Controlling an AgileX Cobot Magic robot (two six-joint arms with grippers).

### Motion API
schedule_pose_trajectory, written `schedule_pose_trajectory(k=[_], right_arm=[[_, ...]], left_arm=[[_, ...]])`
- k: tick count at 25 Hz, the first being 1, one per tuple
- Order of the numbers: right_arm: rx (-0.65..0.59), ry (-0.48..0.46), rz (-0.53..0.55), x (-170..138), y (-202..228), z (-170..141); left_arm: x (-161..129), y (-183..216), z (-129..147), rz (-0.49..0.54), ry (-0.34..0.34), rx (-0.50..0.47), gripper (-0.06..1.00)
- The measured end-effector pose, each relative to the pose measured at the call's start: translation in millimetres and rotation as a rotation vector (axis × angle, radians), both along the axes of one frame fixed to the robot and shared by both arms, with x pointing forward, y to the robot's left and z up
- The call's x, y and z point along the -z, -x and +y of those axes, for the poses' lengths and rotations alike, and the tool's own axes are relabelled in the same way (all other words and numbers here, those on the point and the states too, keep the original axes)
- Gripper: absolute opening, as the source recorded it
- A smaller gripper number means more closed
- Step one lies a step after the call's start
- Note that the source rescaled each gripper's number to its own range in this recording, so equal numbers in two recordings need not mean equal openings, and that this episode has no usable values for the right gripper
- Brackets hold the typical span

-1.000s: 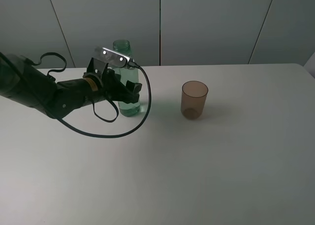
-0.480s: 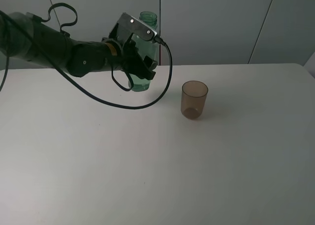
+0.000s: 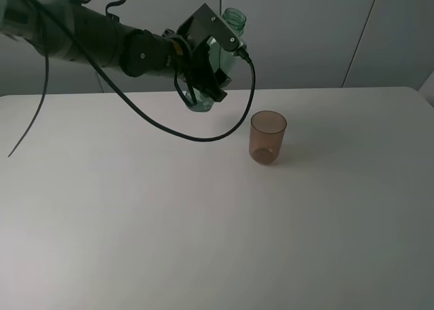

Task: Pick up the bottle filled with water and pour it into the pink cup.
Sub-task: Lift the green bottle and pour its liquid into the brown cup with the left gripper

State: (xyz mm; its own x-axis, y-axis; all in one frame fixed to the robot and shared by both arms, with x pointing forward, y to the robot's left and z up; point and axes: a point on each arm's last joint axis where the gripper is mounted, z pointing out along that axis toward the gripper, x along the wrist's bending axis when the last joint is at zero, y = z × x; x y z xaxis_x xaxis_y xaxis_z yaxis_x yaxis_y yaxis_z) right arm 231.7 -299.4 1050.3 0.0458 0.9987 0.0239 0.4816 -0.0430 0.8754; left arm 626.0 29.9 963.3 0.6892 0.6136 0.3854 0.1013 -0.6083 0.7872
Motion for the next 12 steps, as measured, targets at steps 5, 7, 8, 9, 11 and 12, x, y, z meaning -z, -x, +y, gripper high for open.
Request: schedule_pose_trajectory(k=[5, 7, 8, 9, 11, 12], right_arm=[[0.000, 0.000, 0.000, 0, 0, 0], [0.000, 0.000, 0.000, 0, 0, 0], [0.000, 0.000, 0.000, 0, 0, 0], [0.000, 0.000, 0.000, 0, 0, 0], [0.000, 0.000, 0.000, 0, 0, 0], [0.000, 0.000, 0.000, 0, 0, 0]], left_arm=[[14, -16, -11, -0.007, -0.120, 0.058, 0.02], [18, -23, -15, -0.007, -0.180, 0.079, 0.02], [20, -26, -17, -0.004, -0.205, 0.086, 0.02], [23, -28, -18, -0.004, -0.230, 0.093, 0.02], [24, -33, -20, -0.025, -0.278, 0.111, 0.02], [23, -35, -21, -0.046, -0.303, 0.124, 0.02]])
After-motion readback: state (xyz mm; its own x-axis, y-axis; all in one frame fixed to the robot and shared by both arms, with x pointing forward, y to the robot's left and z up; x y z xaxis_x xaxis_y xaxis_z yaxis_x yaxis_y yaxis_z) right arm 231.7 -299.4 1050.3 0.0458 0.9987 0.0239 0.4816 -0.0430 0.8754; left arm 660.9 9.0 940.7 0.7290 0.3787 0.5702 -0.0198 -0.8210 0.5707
